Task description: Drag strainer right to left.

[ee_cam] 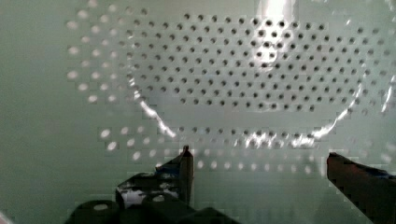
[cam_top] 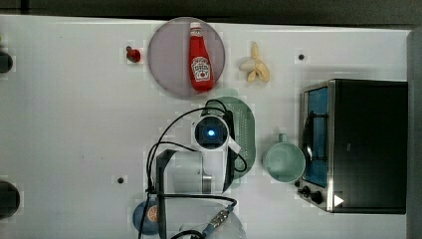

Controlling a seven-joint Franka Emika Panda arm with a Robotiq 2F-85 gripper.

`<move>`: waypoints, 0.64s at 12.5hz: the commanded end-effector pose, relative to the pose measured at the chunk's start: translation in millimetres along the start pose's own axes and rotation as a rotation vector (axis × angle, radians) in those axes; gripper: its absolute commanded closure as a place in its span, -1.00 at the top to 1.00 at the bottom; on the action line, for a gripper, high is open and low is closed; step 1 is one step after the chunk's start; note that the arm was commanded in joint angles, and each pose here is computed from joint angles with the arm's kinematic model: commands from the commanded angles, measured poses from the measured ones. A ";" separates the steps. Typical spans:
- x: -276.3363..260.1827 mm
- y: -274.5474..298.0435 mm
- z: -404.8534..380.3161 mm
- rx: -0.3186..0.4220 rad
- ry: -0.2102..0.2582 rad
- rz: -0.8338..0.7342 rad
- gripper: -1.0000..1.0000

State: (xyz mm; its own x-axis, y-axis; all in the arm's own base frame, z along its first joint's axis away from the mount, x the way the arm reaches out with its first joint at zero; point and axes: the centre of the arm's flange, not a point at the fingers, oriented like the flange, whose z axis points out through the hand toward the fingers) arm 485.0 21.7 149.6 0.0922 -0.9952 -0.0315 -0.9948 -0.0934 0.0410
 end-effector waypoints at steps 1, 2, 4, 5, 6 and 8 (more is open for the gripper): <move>-57.6 -7.8 -5.6 0.003 -0.021 -0.037 1.00; -68.9 -6.6 -5.0 -0.001 -0.030 -0.027 1.00; -94.7 -3.1 -3.7 -0.010 -0.040 0.001 1.00; -109.0 -1.2 -3.4 -0.013 -0.042 0.017 1.00; -123.1 0.8 -3.3 -0.014 -0.042 0.040 1.00; -151.2 3.2 -4.8 -0.014 -0.044 0.083 1.00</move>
State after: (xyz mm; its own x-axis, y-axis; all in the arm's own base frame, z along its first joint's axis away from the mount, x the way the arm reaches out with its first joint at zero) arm 470.7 134.2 145.2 0.0798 -0.9950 -0.0593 -0.9938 -0.0840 0.0732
